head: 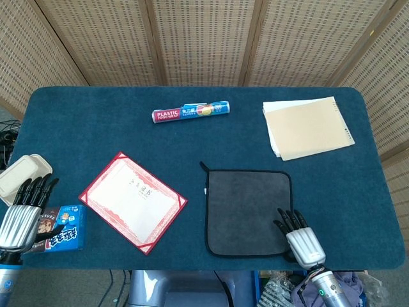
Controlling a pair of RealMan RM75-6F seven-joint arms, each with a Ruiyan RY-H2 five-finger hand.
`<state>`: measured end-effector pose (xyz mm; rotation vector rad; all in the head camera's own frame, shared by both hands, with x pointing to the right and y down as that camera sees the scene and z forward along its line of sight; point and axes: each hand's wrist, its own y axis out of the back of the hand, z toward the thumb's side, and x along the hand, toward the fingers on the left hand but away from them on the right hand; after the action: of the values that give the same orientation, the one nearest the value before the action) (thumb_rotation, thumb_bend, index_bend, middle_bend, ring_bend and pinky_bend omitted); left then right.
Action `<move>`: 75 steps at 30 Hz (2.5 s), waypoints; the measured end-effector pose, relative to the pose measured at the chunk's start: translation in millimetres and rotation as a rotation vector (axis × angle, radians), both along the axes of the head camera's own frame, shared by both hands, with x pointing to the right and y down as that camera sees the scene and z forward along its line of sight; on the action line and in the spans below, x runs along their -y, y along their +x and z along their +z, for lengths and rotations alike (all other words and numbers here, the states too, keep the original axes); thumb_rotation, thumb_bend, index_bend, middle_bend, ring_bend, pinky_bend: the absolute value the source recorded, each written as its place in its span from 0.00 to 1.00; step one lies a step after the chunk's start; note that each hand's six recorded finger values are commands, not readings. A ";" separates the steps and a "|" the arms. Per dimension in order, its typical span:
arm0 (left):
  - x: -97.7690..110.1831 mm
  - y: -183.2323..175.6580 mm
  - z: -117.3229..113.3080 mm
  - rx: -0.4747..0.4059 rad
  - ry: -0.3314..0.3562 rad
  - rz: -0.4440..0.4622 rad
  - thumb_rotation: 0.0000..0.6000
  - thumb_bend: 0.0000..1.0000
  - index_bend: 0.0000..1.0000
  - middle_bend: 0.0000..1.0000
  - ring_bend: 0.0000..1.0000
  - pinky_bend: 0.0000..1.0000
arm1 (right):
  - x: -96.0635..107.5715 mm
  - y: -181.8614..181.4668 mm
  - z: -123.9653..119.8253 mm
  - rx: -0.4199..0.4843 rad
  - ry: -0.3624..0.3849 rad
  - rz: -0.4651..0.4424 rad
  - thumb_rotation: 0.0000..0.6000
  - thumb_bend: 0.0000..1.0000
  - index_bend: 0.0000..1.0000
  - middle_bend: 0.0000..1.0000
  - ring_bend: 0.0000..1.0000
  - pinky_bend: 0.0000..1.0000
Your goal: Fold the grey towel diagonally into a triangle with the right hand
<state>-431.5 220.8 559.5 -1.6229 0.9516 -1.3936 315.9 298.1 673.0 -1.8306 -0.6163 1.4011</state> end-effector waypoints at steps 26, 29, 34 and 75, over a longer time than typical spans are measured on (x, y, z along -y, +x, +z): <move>-1.2 1.1 0.6 -0.002 -0.004 0.005 1.00 0.12 0.00 0.00 0.00 0.00 | 0.0 1.2 -0.7 0.021 0.024 0.007 1.00 0.29 0.41 0.00 0.00 0.00; -1.2 1.5 0.5 -0.003 -0.005 0.006 1.00 0.12 0.00 0.00 0.00 0.00 | -0.5 1.5 -0.4 0.019 0.022 0.007 1.00 0.29 0.42 0.00 0.00 0.00; -1.2 1.5 0.3 -0.004 -0.004 0.005 1.00 0.12 0.00 0.00 0.00 0.00 | 0.1 1.3 -1.1 0.018 0.027 0.006 1.00 0.29 0.44 0.00 0.00 0.00; -1.2 1.0 0.1 -0.010 -0.002 0.003 1.00 0.12 0.00 0.00 0.00 0.00 | 14.3 -14.1 -1.7 0.052 0.087 -0.023 1.00 0.29 0.64 0.15 0.00 0.00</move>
<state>-430.5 222.0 559.6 -1.6336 0.9534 -1.3862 301.8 283.8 671.3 -1.8037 -0.6703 1.2955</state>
